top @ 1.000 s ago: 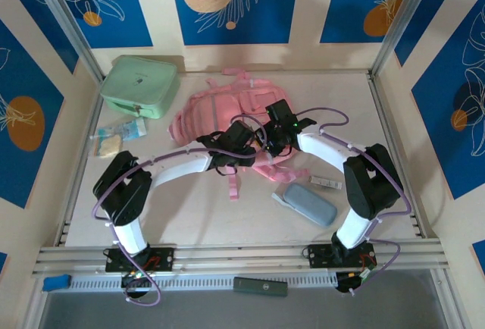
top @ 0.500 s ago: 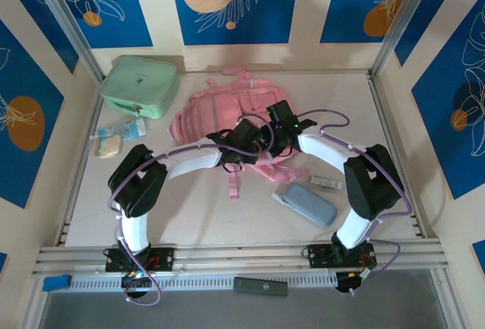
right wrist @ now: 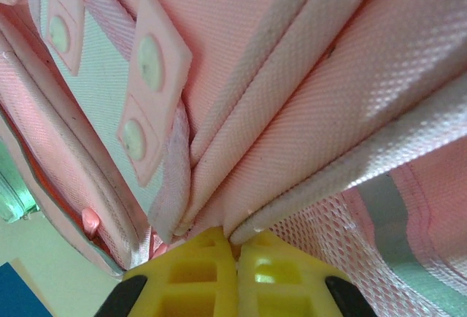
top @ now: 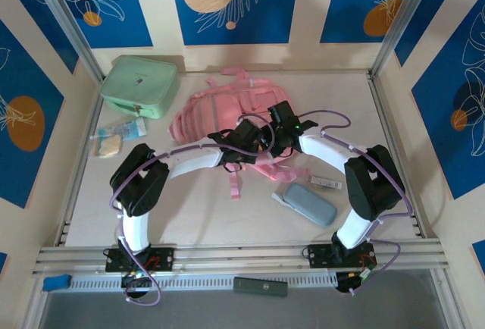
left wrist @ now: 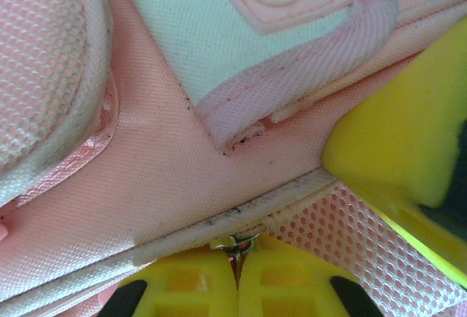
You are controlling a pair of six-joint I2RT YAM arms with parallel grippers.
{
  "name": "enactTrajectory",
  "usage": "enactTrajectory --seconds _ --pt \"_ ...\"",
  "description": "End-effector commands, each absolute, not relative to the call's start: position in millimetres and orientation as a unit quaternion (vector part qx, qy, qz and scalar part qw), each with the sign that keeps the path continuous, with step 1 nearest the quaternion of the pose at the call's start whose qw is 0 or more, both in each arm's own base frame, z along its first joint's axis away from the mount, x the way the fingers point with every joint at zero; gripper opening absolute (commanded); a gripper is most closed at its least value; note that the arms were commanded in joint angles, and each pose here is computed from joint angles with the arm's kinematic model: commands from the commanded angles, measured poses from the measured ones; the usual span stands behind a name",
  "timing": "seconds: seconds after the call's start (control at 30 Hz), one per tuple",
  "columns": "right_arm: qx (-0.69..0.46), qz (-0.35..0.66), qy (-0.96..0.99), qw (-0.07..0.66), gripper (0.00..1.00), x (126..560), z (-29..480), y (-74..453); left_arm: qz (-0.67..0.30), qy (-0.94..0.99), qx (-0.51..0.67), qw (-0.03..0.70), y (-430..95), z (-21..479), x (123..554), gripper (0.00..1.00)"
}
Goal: Pack books, pencil case, and school supplies into a backpack
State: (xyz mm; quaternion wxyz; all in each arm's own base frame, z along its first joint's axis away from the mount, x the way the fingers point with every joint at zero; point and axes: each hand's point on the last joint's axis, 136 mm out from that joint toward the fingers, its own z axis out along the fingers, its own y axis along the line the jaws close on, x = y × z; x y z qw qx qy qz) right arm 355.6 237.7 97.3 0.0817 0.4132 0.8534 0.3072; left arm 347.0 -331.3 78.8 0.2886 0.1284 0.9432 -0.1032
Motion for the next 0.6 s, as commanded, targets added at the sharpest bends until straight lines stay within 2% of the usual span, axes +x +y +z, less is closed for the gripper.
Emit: enactTrajectory --seconds 0.0,0.17,0.33,0.57 --pt "0.398 0.323 0.856 0.071 0.0 343.4 110.9 237.8 -0.107 0.934 0.11 0.324 -323.4 109.8 364.1 0.03" --pt "0.397 0.313 0.859 0.078 0.0 344.4 108.7 221.2 -0.119 0.937 0.108 0.31 -304.0 118.7 350.2 0.0" --pt "0.396 0.32 0.858 0.073 0.0 356.6 106.1 199.4 -0.092 0.956 0.112 0.257 -269.2 99.8 321.9 0.0" --pt "0.328 0.306 0.89 0.088 0.0 383.5 107.8 188.0 -0.067 0.961 0.125 0.238 -231.1 86.9 298.4 0.0"
